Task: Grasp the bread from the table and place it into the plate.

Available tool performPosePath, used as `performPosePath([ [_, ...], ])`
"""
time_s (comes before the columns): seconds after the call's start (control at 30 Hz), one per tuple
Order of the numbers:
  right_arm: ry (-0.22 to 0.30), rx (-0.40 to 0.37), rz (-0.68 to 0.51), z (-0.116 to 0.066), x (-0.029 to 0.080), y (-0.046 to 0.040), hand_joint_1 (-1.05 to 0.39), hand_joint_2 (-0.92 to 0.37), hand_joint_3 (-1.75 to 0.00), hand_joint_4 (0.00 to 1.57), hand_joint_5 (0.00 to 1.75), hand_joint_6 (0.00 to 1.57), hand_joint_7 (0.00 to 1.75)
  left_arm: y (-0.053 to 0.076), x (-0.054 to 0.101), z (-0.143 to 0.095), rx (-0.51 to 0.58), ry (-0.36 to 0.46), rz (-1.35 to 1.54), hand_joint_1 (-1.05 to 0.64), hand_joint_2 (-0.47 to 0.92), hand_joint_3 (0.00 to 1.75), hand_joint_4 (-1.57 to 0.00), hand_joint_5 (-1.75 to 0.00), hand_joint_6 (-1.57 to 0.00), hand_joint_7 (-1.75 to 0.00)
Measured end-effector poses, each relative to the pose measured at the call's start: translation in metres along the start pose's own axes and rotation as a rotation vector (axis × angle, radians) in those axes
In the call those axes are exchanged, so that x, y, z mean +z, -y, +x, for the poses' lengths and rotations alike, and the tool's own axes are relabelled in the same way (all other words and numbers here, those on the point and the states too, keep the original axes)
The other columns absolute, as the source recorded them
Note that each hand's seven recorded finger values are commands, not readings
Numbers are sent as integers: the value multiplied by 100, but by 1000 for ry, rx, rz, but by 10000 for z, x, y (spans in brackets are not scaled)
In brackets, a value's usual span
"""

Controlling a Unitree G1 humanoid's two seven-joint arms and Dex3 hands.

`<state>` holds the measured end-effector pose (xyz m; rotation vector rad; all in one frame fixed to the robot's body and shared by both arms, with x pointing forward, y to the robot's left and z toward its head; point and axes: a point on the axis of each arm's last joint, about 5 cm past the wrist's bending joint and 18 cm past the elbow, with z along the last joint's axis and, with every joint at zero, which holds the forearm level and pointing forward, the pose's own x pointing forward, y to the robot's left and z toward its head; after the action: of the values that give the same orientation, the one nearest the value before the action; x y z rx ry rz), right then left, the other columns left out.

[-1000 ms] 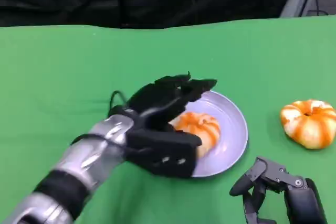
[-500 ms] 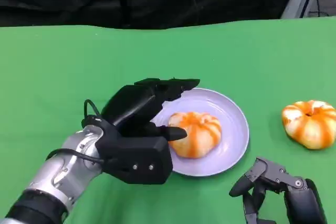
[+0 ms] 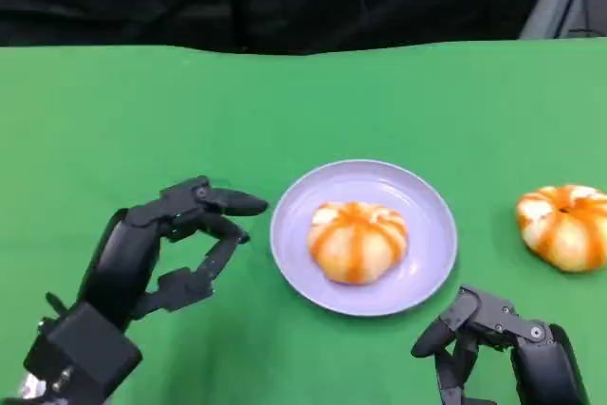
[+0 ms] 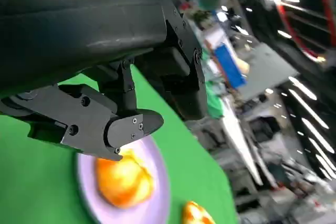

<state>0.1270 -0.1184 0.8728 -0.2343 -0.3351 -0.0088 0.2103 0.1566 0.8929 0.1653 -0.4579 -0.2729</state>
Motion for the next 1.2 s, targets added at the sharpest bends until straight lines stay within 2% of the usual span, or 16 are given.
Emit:
performPosePath([
  [0.1, -6, -3, -1, -13, -6, 11, 8, -29, -141, 90, 174, 83, 134, 34, 22, -71, 36, 14, -33, 1, 61, 89, -74, -129, -80, -93],
  [0.13, -6, -4, -1, -12, -7, 14, 7, -30, -140, 90, 174, 83, 135, 45, 20, -118, 53, 11, -47, 4, 62, 99, -76, -147, -79, -116],
  [0.23, 0, -1, 0, -8, 2, 14, 5, -33, -136, 88, 174, 81, 135, 13, 34, -348, 119, -56, -82, 5, 60, 109, -78, -161, -77, -138],
  [0.33, 6, -1, 6, -1, 13, 18, 3, -36, -131, 86, 175, 80, 136, -6, 42, -478, 143, -119, -100, 6, 54, 116, -81, -169, -78, -147],
  [0.43, 11, -6, 9, 17, 14, 23, 4, -33, -135, 87, 174, 82, 136, -15, 33, -487, 146, -131, -125, 5, 47, 126, -83, -173, -80, -150],
  [0.6, -5, -9, 6, 1, -23, 34, 5, -32, -135, 87, 173, 82, 136, 24, 25, -480, 134, -130, -152, 3, 48, 127, -81, -172, -79, -153],
  [0.83, 13, -12, 9, 9, -25, 63, 4, -34, -130, 87, 173, 81, 135, 37, 22, -478, 145, -129, -157, 1, 47, 126, -79, -173, -76, -154],
  [1.2, 13, -19, 2, 7, -33, 96, 6, -34, -131, 88, 172, 82, 134, 90, -23, -558, 124, -184, -127, 5, 41, 135, -79, -175, -76, -158],
])
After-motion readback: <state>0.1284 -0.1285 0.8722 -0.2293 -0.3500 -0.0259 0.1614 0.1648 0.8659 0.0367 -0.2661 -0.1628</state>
